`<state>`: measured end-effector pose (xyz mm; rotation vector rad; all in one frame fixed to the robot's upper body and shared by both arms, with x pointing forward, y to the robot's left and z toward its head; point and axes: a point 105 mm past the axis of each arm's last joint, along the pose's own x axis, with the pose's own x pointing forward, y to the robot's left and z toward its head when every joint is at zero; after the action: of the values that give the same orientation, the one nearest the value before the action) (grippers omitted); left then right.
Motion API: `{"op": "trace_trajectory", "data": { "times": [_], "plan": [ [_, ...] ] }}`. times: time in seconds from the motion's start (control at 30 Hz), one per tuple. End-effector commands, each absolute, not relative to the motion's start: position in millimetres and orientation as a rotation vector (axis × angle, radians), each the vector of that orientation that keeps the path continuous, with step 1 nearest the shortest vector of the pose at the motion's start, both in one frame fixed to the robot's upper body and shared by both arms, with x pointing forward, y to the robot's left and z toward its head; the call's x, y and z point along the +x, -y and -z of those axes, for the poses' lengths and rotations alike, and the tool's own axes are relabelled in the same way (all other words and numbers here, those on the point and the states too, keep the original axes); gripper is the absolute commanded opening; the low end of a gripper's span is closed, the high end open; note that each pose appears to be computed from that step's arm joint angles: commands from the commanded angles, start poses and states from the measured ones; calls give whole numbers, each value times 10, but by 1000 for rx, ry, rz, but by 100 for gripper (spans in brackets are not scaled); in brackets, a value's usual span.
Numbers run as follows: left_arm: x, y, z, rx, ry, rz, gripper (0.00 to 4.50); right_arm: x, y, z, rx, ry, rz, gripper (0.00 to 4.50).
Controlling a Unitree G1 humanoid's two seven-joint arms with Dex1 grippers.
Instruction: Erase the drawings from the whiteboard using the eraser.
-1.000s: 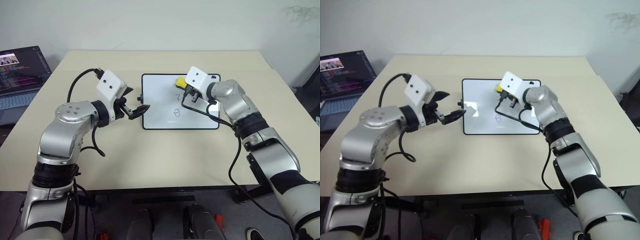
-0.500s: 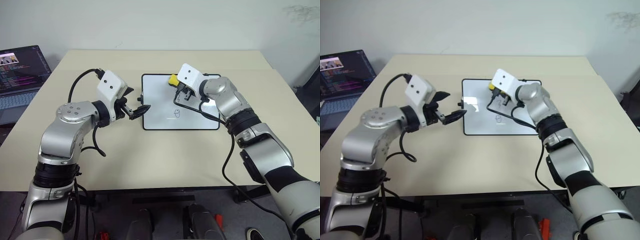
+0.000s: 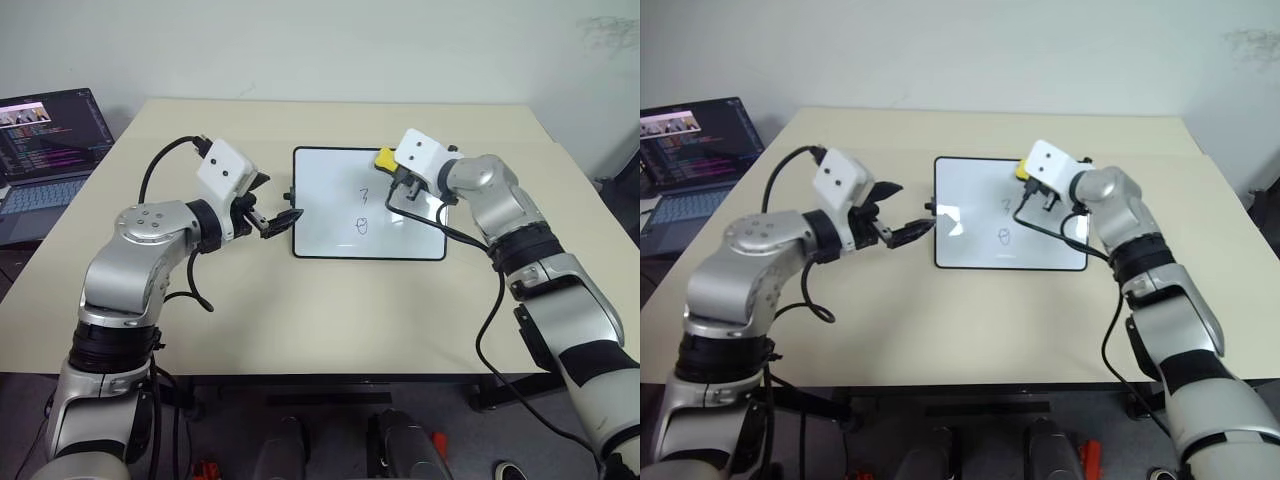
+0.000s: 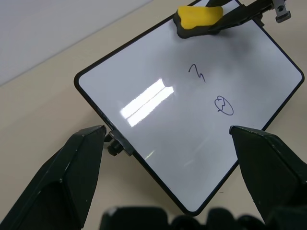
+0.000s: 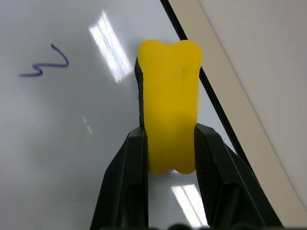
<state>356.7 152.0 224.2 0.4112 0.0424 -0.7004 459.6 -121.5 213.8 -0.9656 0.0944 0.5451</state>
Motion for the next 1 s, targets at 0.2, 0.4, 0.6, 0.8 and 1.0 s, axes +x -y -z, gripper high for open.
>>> {"op": "trace_trajectory", "data": {
  "times": [0.2,0.4,0.6,0.8,1.0],
  "plan": [
    [3569,-1463,-2394,429,20,715,450,4532,1430,-2152,-916,-96,-531,98],
    [3575,-1595,-2322,418,-13,690,450,4325,1281,-2519,-757,57,-626,98],
    [3529,-1700,-2308,405,-25,693,450,4061,1359,-2790,-569,126,-682,98],
    [3456,-1763,-2267,364,-38,718,450,3969,1824,-3031,-286,204,-531,98],
    [3433,-1860,-2180,334,-57,712,450,3959,2525,-3025,10,275,-248,98]
  ]
}}
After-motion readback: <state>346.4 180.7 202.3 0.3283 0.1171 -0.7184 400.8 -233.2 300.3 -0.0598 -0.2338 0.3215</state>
